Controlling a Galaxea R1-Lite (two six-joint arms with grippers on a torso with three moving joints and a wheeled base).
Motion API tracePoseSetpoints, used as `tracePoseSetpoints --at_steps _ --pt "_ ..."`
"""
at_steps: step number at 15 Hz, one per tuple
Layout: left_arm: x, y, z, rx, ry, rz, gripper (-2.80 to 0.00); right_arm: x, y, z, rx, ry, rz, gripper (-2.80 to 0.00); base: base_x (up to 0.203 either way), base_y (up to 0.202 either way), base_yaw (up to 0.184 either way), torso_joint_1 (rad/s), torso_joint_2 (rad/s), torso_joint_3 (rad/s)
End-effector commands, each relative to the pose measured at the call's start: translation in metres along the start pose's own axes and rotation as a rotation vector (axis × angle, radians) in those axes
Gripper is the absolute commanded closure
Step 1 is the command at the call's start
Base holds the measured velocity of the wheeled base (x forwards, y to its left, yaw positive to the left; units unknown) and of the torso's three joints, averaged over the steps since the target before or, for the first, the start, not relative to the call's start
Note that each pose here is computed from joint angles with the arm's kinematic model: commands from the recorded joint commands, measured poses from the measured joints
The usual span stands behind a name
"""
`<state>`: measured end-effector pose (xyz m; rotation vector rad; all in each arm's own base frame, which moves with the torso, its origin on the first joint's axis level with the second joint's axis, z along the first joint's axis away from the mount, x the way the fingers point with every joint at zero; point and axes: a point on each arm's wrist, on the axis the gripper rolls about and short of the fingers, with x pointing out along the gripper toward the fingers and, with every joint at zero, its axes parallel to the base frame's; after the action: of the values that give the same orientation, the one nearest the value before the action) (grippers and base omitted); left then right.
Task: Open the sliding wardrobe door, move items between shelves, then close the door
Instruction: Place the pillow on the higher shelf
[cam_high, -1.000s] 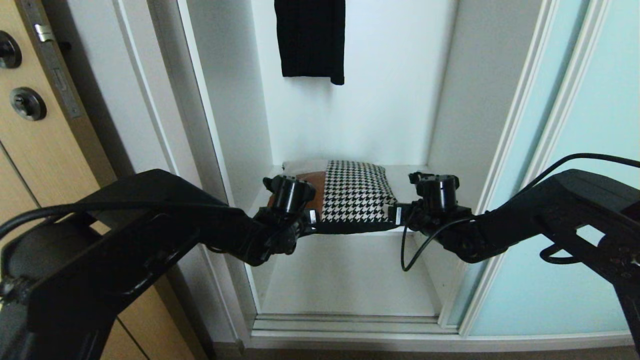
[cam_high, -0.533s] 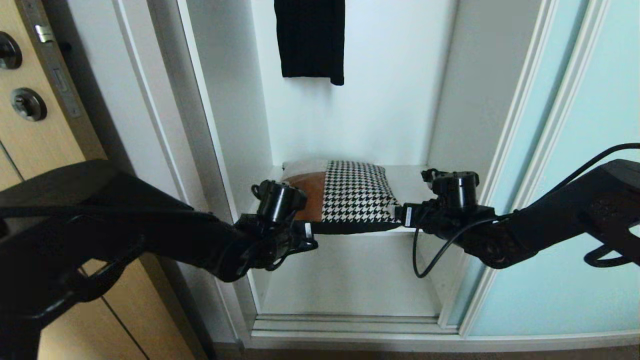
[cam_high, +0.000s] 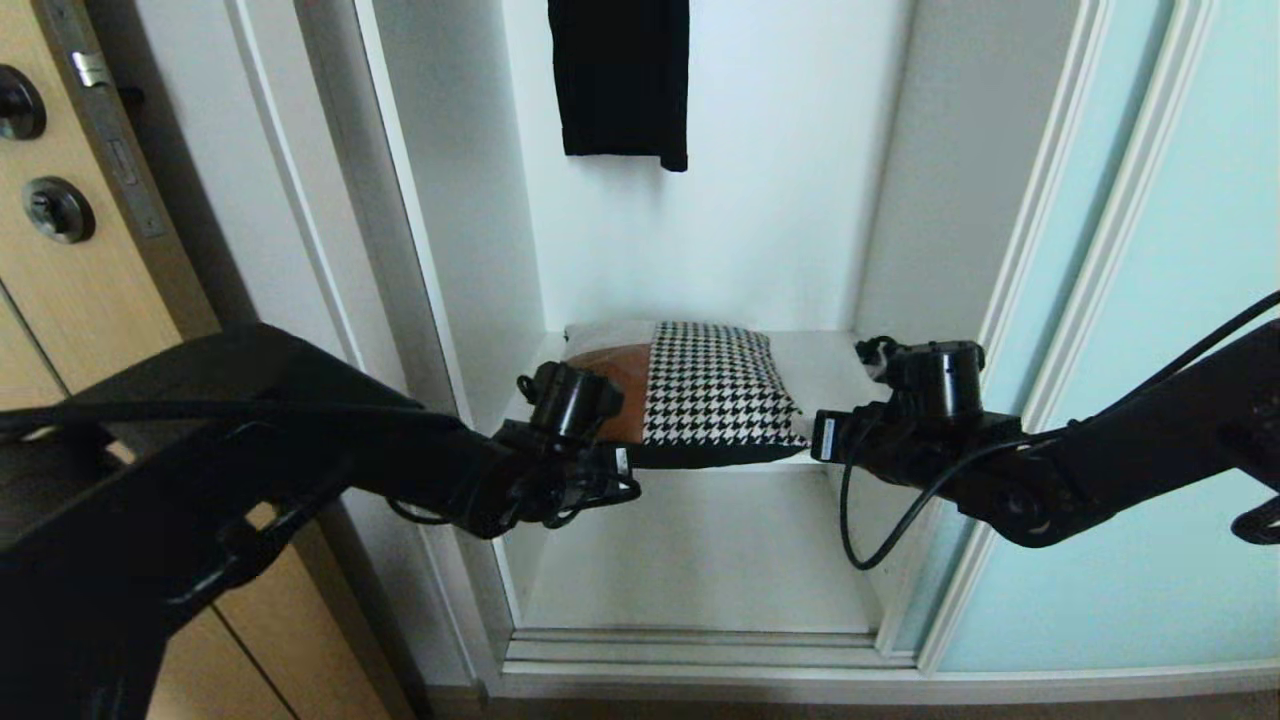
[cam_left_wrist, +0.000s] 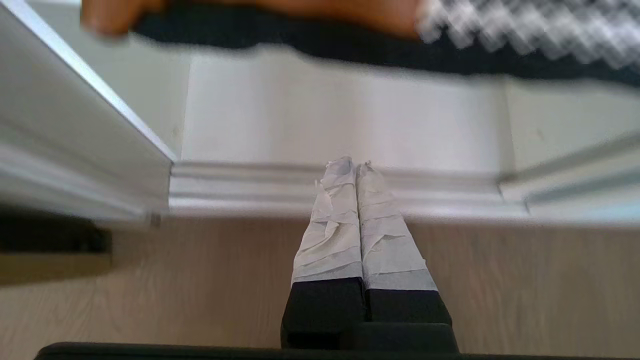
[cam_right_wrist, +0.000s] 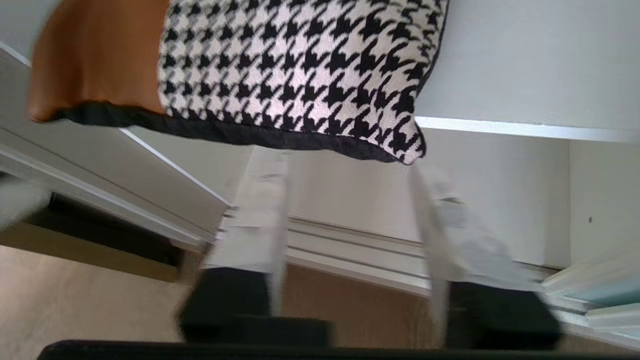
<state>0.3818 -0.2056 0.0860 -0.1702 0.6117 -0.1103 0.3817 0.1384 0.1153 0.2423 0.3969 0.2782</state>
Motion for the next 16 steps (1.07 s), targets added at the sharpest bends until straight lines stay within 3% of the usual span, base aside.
tracePoseSetpoints --at_steps 1,4,7,8,14,16 --pt "0.035 0.003 -0.01 -0.006 0.015 0.034 0.0 0.021 0.0 -0.017 -0.017 0.038 -0.002 0.0 0.0 0.0 0.0 0.0 0.0 0.0" --pt "0.069 0.012 -0.005 -0.027 0.001 0.08 0.0 0.052 -0.003 -0.03 -0.037 0.049 -0.01 0.0 0.0 0.0 0.0 0.0 0.0 0.0" --pt "0.101 0.022 -0.001 -0.047 -0.083 0.228 0.0 0.071 -0.004 -0.037 -0.04 0.045 -0.013 0.0 0.0 0.0 0.0 0.0 0.0 0.0" --pt "0.105 0.025 -0.001 -0.056 -0.095 0.241 0.0 0.075 -0.005 -0.04 -0.039 0.047 -0.015 0.0 0.0 0.0 0.0 0.0 0.0 0.0" --pt "0.112 0.024 0.02 -0.089 -0.236 0.196 0.0 0.108 -0.003 -0.032 -0.037 -0.054 -0.058 0.0 0.0 0.0 0.0 0.0 0.0 0.0" --pt "0.111 0.022 0.026 -0.06 -0.273 0.18 0.0 0.114 -0.002 -0.022 -0.034 -0.083 -0.054 0.0 0.0 0.0 0.0 0.0 0.0 0.0"
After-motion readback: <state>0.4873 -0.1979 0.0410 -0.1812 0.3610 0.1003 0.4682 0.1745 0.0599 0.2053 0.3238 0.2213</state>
